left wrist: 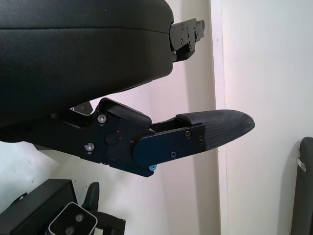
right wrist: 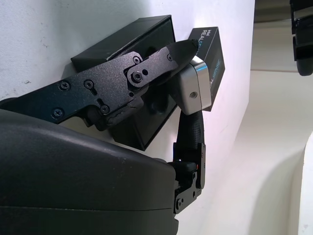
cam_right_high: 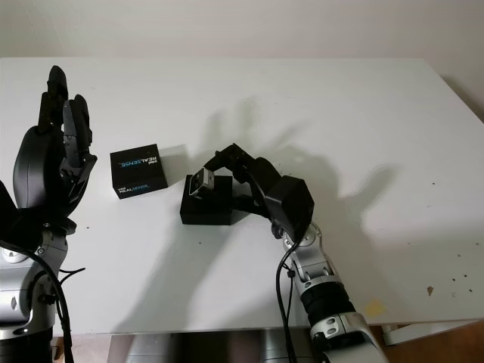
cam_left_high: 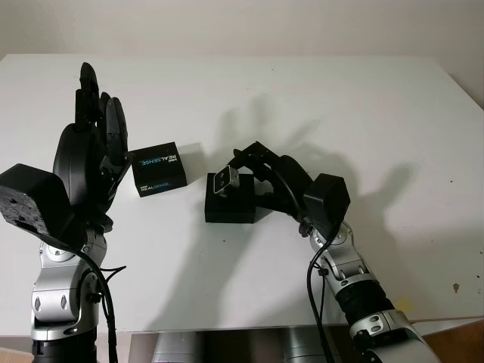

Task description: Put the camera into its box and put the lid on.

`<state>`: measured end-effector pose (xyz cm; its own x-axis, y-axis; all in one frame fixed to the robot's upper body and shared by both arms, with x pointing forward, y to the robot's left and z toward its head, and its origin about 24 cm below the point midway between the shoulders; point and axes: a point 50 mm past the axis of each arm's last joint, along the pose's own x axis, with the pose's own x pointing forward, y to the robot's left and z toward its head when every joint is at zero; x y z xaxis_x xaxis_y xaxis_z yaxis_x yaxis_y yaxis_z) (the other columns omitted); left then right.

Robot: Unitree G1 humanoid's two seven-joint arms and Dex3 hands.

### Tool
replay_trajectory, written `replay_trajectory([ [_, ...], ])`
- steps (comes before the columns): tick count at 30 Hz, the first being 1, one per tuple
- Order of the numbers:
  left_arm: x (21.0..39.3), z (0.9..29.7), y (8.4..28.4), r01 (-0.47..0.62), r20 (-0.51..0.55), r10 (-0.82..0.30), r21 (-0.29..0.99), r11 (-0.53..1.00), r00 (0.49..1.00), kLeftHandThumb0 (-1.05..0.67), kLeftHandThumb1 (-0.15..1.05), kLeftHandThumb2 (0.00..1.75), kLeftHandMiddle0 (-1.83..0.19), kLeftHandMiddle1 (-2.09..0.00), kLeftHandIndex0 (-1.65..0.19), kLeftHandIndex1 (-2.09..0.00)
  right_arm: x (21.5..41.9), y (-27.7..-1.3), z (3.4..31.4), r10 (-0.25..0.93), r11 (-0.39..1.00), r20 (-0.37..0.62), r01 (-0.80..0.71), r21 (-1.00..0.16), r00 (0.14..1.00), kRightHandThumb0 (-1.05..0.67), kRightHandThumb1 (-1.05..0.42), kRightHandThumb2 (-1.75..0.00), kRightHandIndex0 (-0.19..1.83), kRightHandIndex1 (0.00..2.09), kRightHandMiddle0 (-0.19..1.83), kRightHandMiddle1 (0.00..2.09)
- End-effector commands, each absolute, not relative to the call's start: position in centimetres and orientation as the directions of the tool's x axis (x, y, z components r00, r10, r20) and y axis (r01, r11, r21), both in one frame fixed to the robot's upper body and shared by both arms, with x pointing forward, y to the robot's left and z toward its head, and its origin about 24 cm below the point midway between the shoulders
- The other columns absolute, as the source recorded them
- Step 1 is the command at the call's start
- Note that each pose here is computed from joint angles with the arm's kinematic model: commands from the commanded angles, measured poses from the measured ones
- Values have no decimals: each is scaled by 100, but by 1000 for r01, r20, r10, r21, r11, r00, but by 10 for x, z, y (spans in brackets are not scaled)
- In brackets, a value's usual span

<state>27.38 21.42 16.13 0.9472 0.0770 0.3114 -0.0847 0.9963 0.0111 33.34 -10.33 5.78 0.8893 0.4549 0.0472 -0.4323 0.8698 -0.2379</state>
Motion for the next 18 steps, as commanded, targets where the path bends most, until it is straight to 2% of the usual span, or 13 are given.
replay_trajectory([
  [1, 271, 163, 217, -95, 316, 82, 24, 995, 945, -77, 105, 63, 19, 0, 19, 0, 334, -101, 58, 456, 870, 55, -432, -239, 888, -45, -94, -6, 22, 5, 31, 159],
  [18, 270, 162, 217, -96, 310, 85, 19, 995, 947, -77, 105, 62, 19, 0, 19, 0, 333, -98, 52, 421, 885, 85, -389, -256, 903, -45, -95, -6, 20, 5, 27, 164],
])
